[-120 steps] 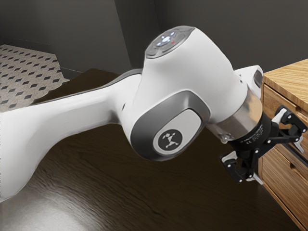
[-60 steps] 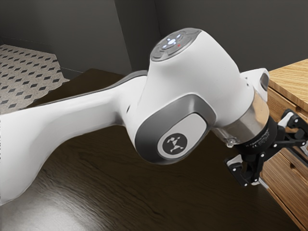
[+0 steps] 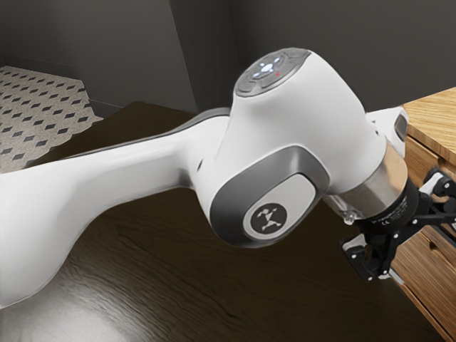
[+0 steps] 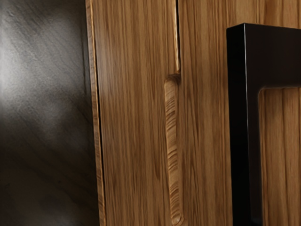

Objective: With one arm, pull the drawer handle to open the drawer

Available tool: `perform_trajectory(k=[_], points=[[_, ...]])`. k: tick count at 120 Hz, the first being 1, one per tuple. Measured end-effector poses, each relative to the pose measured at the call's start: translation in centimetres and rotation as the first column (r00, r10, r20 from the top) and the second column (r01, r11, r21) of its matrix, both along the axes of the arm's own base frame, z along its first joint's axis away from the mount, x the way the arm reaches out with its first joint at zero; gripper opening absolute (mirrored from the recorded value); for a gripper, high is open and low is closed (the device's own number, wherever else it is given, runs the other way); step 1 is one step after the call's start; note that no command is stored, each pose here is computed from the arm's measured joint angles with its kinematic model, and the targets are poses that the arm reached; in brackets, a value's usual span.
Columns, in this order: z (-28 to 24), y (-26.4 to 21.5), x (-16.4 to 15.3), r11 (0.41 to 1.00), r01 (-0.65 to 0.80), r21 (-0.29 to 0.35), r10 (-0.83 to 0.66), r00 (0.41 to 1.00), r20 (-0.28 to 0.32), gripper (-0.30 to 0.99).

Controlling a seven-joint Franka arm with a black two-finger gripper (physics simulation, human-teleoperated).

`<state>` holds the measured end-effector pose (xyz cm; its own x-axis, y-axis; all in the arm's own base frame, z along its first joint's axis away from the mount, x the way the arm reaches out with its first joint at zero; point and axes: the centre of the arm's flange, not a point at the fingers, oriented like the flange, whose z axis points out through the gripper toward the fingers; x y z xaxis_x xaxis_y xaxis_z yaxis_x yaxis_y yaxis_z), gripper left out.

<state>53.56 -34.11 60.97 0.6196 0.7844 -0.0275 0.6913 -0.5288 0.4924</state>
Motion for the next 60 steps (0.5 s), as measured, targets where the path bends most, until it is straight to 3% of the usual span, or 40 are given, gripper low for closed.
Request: perform_trajectory(k=[60], points=[[-0.64,0.20,0.01,1.000,-0.005,0.008,0.005,1.000,-0.010,0.69]])
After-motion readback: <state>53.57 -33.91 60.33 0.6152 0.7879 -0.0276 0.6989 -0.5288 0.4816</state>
